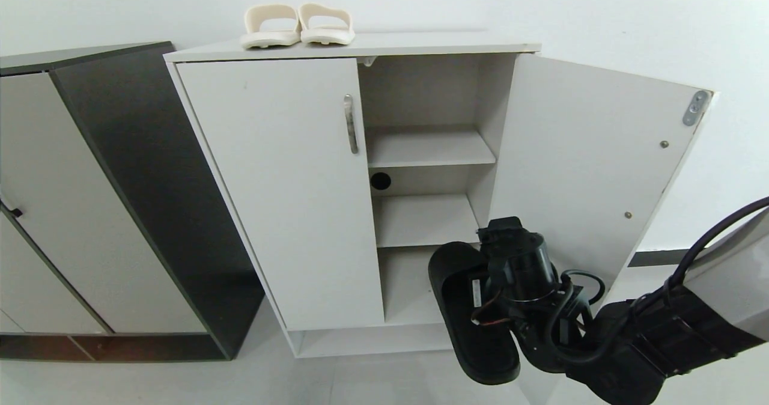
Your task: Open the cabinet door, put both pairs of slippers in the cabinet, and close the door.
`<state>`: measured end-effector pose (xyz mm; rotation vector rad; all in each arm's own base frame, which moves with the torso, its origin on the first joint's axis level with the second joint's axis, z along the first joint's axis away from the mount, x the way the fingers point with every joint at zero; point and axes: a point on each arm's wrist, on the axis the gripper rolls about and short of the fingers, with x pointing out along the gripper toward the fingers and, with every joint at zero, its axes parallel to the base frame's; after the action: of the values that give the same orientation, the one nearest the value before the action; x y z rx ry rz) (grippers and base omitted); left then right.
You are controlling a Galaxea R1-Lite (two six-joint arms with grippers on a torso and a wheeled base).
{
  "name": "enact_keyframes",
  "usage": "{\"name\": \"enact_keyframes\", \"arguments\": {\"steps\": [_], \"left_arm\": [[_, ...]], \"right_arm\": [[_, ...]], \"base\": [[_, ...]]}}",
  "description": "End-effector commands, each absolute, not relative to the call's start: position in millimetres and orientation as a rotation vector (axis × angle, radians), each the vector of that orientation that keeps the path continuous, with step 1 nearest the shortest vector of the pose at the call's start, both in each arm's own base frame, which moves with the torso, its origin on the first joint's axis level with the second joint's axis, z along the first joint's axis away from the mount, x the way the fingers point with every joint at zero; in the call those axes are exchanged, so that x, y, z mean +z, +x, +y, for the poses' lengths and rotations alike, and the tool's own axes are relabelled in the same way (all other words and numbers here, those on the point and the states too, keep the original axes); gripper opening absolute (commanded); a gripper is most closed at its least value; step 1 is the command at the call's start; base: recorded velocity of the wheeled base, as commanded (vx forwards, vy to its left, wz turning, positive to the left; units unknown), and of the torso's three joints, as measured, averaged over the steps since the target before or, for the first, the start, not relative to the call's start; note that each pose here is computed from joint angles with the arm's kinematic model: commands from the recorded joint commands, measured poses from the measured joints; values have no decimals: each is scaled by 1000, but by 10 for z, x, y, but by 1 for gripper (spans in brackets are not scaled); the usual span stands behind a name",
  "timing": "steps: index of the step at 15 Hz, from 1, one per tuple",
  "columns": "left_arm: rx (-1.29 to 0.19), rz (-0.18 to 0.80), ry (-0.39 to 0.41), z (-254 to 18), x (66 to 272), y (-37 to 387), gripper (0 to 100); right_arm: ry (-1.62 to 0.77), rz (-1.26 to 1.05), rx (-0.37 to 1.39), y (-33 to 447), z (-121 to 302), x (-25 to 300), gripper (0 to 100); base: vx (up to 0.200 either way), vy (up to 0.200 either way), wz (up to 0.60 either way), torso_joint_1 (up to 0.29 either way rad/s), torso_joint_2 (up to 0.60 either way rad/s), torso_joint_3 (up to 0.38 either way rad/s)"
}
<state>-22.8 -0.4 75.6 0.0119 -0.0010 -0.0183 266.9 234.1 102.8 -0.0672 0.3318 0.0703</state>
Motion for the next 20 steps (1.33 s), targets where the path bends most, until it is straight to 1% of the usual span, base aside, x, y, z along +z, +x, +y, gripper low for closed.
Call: {"name": "enact_keyframes", "arguments": {"steps": [1,10,13,14,16,20], "left_arm": [[-18,0,12,-3,757,-227,0],[-18,0,3,-3,757,-227,0],[-18,-2,3,-3,756,-228,0],[-18,0,3,-3,757,-227,0],[-18,0,5,-3,757,-227,0],[-18,0,5,-3,757,-227,0]], "right_arm": [[-69,335,55,2703,2309,1013,0],[-70,335,55,2712,2303,1016,0],[-41,320,152,2647,2446,1074,0],[-43,343,223,2632,2549,980,0],[-37,337,225,2744,2672,811,0],[-20,311,237,2867,2844,725,0]], "base": [[0,0,0,0,0,0],[0,0,0,0,0,0],[0,0,0,0,0,0],[0,0,0,0,0,0],[0,0,0,0,0,0],[0,0,0,0,0,0]]}}
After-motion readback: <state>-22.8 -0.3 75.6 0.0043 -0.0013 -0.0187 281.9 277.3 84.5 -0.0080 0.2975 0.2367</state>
